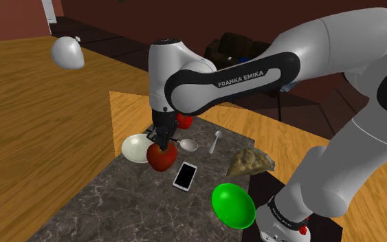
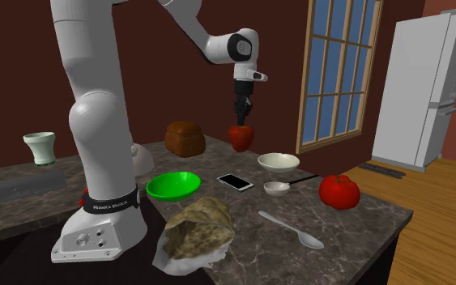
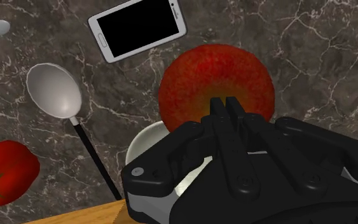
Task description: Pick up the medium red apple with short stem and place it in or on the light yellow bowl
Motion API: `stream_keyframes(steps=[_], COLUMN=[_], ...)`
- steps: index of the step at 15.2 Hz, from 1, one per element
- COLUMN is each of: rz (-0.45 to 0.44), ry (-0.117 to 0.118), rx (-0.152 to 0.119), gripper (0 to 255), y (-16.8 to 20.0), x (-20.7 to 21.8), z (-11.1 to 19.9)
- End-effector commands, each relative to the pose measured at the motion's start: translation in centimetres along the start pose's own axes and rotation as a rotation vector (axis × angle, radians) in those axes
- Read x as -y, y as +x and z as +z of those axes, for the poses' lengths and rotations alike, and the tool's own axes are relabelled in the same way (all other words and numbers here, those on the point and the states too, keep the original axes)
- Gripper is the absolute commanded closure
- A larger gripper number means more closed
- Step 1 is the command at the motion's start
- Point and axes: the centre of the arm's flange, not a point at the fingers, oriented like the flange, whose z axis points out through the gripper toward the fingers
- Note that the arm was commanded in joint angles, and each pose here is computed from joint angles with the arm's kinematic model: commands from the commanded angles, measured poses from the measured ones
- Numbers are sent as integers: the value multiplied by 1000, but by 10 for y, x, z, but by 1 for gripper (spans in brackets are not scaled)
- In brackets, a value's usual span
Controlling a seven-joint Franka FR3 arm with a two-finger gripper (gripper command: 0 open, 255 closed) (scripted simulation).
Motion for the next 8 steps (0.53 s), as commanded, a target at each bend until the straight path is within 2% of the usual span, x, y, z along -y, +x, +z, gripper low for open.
stream_keyframes(steps=[1,6,8], rz=[0,0,0], ry=[0,0,0], rx=[0,0,0], gripper=[255,255,255], y=[-1,-3,19], x=[-1,-1,-9], z=[-10,-31,-43])
